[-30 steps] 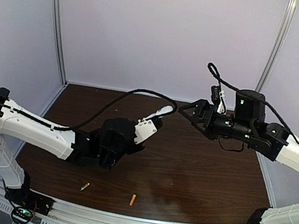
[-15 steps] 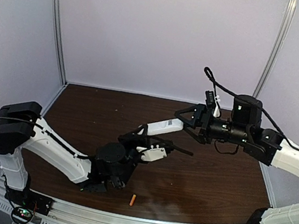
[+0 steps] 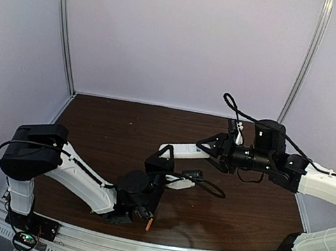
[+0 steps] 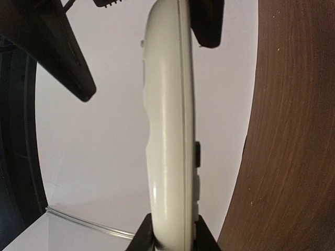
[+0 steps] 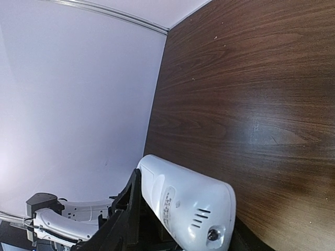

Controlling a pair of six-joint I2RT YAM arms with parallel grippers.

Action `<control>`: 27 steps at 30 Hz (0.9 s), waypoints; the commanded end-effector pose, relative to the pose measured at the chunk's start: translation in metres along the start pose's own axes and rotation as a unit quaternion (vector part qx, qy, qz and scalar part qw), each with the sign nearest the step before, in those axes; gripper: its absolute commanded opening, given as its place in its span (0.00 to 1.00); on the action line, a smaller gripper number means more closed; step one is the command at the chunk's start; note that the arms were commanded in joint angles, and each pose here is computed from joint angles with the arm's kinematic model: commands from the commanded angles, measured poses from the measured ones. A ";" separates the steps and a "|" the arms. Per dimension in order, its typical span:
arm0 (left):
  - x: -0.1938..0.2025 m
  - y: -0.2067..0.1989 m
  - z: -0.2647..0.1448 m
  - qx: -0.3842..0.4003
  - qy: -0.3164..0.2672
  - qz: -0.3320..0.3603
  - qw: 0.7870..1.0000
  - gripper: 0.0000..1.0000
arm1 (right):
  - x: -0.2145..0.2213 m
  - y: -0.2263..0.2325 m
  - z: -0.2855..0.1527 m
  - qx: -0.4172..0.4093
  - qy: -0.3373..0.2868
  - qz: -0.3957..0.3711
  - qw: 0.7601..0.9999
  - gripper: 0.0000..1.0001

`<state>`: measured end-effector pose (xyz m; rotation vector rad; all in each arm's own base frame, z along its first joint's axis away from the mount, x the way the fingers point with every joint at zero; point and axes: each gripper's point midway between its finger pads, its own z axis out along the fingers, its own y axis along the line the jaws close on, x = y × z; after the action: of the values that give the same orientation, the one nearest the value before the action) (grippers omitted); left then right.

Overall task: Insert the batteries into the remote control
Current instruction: Pass from the left arm to the right

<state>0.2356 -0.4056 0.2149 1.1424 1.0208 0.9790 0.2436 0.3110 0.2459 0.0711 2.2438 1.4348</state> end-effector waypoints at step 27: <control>0.004 0.079 -0.019 -0.097 -0.018 -0.214 0.972 0.38 | 0.005 0.035 0.010 -0.128 0.019 0.032 0.991 0.08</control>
<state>0.2267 -0.4055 0.2294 1.0735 1.0374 0.9233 0.2411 0.3340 0.2548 0.1167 2.1562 1.7141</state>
